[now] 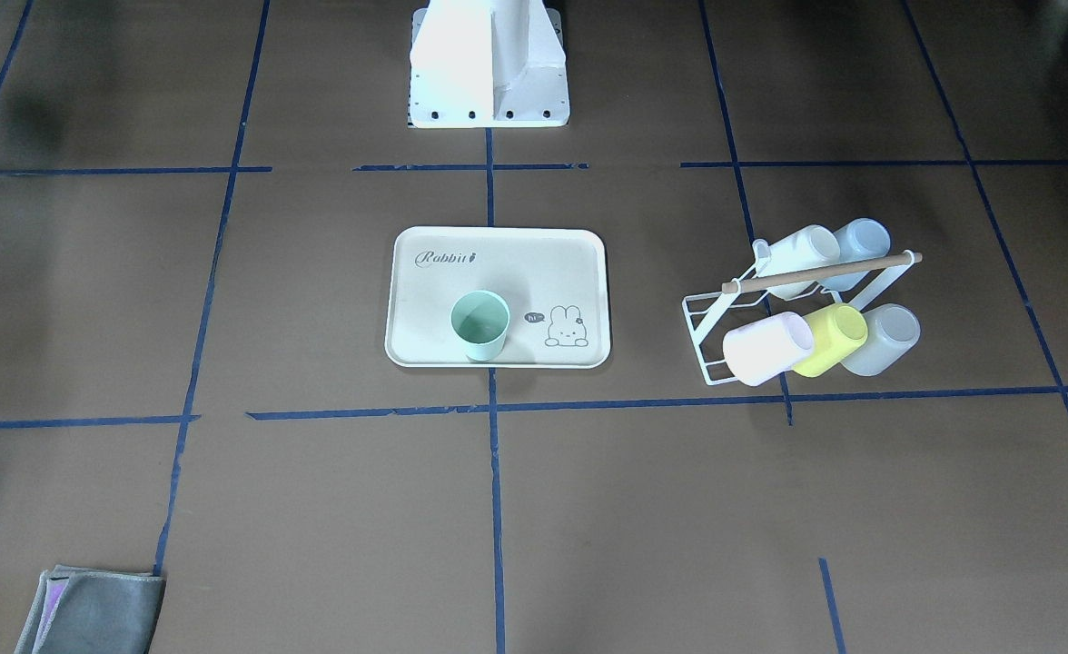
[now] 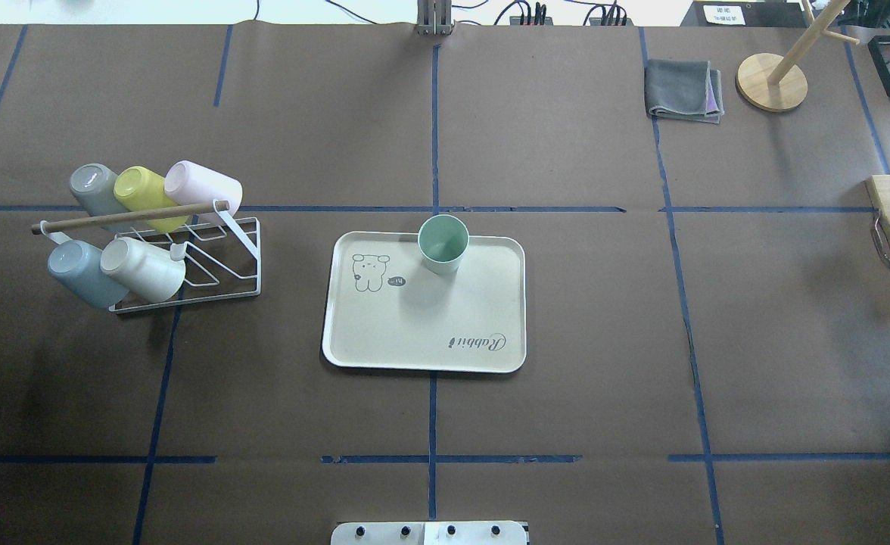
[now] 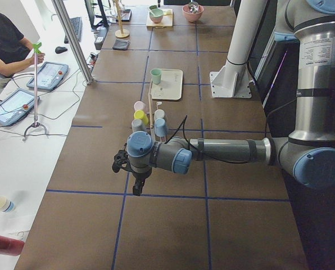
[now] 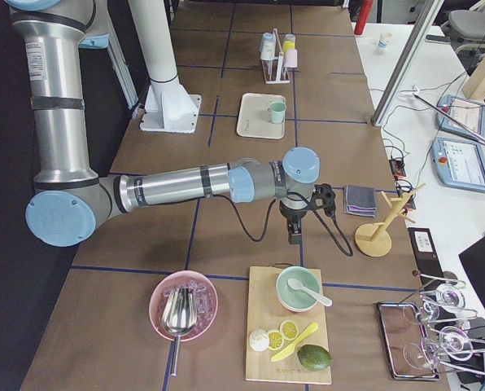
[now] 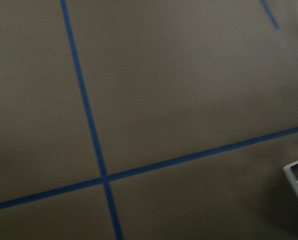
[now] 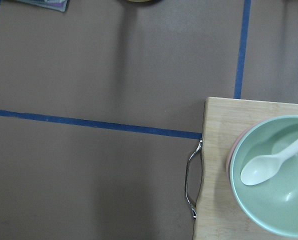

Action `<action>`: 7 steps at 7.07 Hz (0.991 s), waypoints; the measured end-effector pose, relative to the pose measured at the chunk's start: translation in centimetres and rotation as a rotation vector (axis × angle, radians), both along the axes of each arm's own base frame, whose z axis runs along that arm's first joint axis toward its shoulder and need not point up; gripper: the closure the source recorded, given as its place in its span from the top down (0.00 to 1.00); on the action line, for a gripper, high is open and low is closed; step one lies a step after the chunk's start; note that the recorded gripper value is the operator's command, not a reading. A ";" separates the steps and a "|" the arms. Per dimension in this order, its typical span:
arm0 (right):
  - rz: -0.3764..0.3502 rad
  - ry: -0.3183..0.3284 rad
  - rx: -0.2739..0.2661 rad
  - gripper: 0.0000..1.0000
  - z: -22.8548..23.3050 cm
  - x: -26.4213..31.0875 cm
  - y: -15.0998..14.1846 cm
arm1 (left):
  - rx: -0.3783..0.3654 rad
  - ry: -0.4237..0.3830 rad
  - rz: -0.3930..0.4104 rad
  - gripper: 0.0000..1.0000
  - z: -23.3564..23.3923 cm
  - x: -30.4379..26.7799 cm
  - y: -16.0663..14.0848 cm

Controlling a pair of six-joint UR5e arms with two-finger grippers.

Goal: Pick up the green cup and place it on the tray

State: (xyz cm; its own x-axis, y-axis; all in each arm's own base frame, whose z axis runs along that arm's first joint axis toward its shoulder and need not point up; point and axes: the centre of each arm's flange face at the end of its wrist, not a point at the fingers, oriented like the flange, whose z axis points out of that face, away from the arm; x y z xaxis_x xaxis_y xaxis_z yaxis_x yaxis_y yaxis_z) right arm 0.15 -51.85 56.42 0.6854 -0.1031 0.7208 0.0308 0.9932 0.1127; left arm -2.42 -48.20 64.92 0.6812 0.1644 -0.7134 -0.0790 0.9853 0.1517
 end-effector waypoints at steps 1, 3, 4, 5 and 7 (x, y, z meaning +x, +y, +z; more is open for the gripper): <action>0.005 -0.002 -0.012 1.00 0.5 0.3 0.1 | -0.039 0.014 0.023 1.00 0.5 -0.1 0.4; 0.030 -0.029 -0.034 1.00 1.0 1.7 0.4 | -0.073 0.017 0.050 1.00 1.6 -3.1 1.3; 0.044 -0.047 -0.046 1.00 1.4 2.6 0.6 | -0.086 0.018 0.042 1.00 1.8 -4.4 1.6; 0.053 -0.051 -0.055 1.00 2.0 3.2 0.9 | -0.094 0.020 0.036 1.00 1.9 -5.0 1.7; 0.065 -0.043 -0.083 1.00 3.7 3.9 1.9 | -0.100 0.020 0.032 1.00 2.1 -5.3 1.8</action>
